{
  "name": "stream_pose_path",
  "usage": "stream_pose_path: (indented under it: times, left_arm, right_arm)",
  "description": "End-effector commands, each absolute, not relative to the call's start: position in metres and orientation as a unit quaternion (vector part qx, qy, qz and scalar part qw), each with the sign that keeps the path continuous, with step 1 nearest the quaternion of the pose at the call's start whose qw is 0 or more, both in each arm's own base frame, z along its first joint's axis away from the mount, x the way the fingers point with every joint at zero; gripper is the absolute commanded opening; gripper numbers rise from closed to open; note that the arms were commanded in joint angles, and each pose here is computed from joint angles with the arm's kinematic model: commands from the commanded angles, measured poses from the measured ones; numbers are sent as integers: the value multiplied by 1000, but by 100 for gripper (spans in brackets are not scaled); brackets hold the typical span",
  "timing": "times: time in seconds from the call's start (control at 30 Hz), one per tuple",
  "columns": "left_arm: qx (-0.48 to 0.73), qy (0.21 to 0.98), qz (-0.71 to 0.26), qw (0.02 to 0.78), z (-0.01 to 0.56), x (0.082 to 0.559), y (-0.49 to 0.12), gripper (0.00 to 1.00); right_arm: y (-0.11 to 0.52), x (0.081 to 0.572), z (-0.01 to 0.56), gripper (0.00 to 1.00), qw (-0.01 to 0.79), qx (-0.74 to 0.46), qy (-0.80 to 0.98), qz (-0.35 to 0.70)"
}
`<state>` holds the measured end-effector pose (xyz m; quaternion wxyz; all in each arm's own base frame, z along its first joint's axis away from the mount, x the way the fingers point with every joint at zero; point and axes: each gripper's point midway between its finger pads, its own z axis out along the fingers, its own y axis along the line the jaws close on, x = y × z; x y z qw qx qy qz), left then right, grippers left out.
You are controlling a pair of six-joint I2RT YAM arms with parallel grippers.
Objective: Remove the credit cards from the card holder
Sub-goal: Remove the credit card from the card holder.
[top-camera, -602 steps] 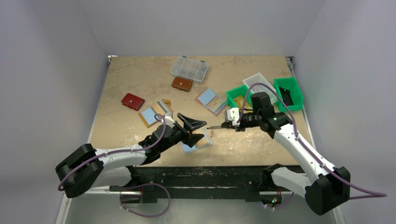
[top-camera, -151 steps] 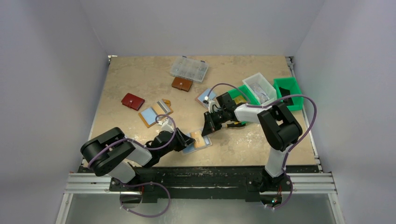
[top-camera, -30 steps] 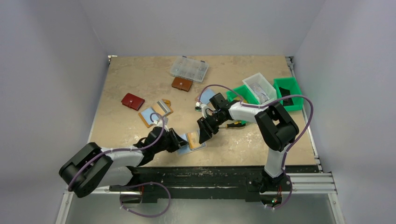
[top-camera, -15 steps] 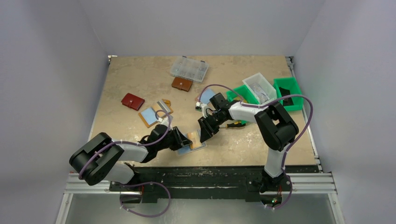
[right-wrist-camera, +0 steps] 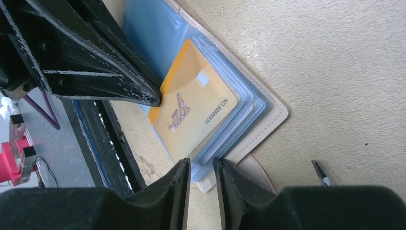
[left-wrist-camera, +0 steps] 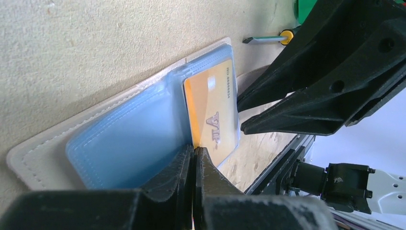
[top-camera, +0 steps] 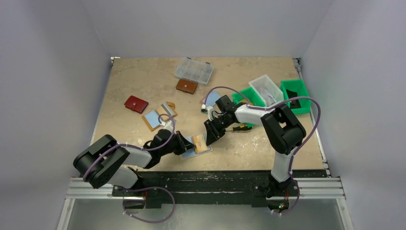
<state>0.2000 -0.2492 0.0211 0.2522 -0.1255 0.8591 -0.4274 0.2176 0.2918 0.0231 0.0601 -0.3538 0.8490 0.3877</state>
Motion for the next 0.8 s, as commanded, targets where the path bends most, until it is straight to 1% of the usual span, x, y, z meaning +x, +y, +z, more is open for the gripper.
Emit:
stream_pose_path:
  times: [0.0,0.23,0.53,0.77]
  left_arm:
    - [-124,865,-409,263,16,195,-236,0]
    - [-119,869,-400,264,25,189,-227,0]
    - [-115,881,-386,250,14,176,-216,0]
    - [-99,890,-356,268,19,176,-203,0]
  right_arm:
    - [287,233,10,35,80,-357,863,348]
    - [287,234,10,36,81,-356,864,346]
    - [289,233,15,37,82,-362,859,354]
    - [294,228,26,45,84,-386,837,378]
